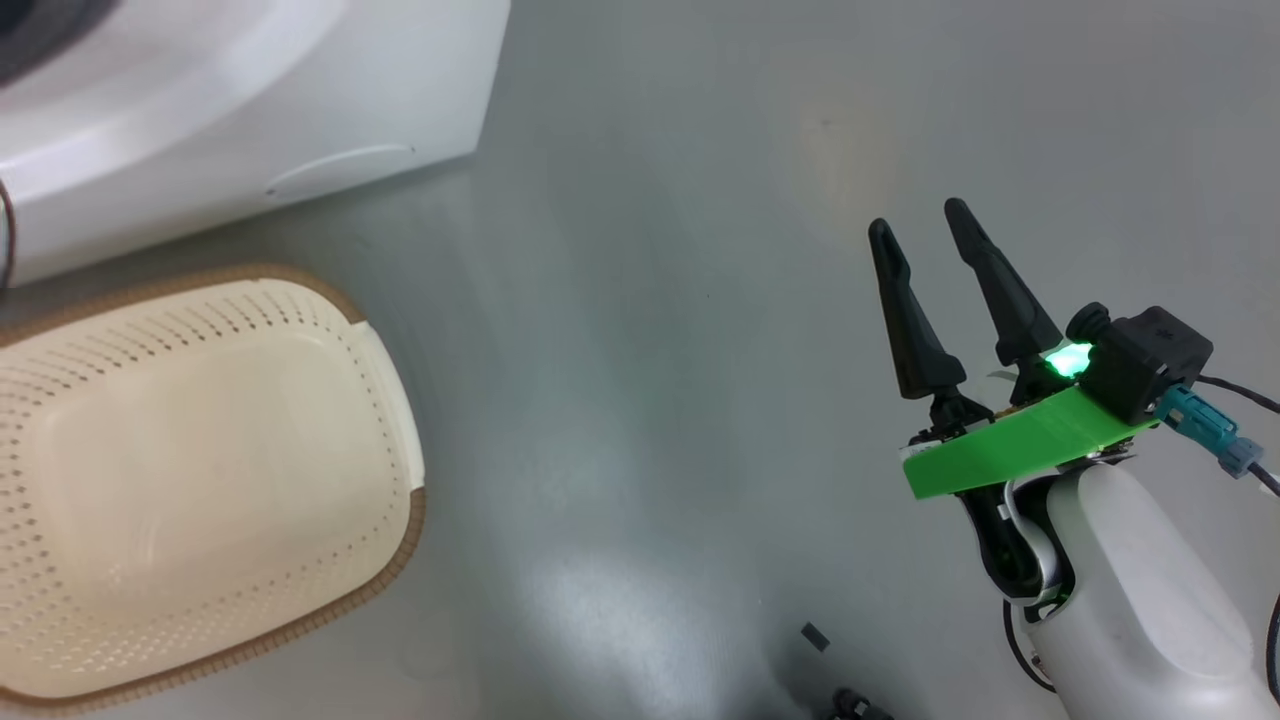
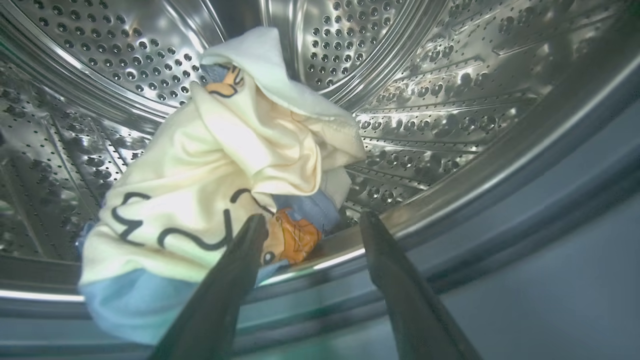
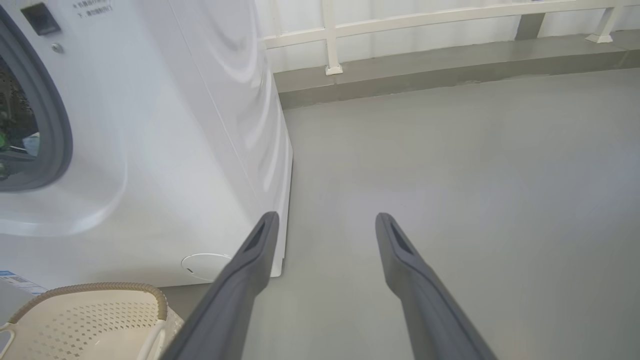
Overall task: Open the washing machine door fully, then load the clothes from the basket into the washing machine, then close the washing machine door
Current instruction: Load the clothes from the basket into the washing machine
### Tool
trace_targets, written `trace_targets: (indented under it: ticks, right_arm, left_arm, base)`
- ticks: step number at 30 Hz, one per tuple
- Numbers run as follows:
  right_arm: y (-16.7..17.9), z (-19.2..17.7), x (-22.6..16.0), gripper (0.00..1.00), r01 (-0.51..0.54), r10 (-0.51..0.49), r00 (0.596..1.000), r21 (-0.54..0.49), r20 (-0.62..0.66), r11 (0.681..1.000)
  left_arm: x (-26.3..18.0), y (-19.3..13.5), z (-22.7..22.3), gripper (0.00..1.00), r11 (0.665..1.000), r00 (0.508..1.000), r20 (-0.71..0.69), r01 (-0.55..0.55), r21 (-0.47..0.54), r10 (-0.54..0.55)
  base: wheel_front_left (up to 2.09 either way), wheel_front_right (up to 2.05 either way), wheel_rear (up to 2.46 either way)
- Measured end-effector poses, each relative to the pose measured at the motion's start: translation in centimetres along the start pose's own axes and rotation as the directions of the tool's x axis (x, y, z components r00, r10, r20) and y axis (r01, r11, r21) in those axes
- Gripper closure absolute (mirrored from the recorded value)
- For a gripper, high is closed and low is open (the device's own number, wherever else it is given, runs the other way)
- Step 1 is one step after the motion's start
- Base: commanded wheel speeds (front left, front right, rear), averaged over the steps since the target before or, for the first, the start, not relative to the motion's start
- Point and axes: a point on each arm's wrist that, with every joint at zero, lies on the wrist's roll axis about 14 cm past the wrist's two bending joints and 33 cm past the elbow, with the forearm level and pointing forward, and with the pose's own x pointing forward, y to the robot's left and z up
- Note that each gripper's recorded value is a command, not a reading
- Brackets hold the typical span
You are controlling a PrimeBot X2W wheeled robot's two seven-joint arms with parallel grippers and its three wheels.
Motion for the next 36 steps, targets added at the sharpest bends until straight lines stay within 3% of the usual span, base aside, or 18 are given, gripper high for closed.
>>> trace_targets:
  ticks: [10,19,26,36]
  right_arm:
    - [0.7,3.5,-1.0,0.0,-0.03,0.031,0.997,-0.01,0.076,1.0]
    - [1.3,6.1,-2.9,0.0,-0.058,0.059,0.99,-0.013,0.131,0.998]
    - [2.4,8.1,-4.5,0.0,-0.098,0.098,0.979,-0.012,0.181,0.995]
    - [4.0,9.5,-6.3,0.0,-0.151,0.148,0.964,-0.004,0.222,0.988]
  left_arm:
    - [-4.8,-0.8,-0.5,0.0,1.0,1.0,-0.012,0.022,-0.001,-0.022]
    - [-10.6,-1.9,1.2,0.0,0.998,0.996,0.073,0.049,-0.029,-0.047]
    - [-16.3,-1.4,3.4,0.0,0.997,0.985,0.171,0.037,-0.068,-0.025]
    - [-24.4,0.5,3.1,0.0,0.997,0.972,0.231,-0.014,-0.077,0.031]
  base:
    - [0.0,0.0,0.0]
    - [0.0,0.0,0.0]
    - [0.0,0.0,0.0]
    - [0.0,0.0,0.0]
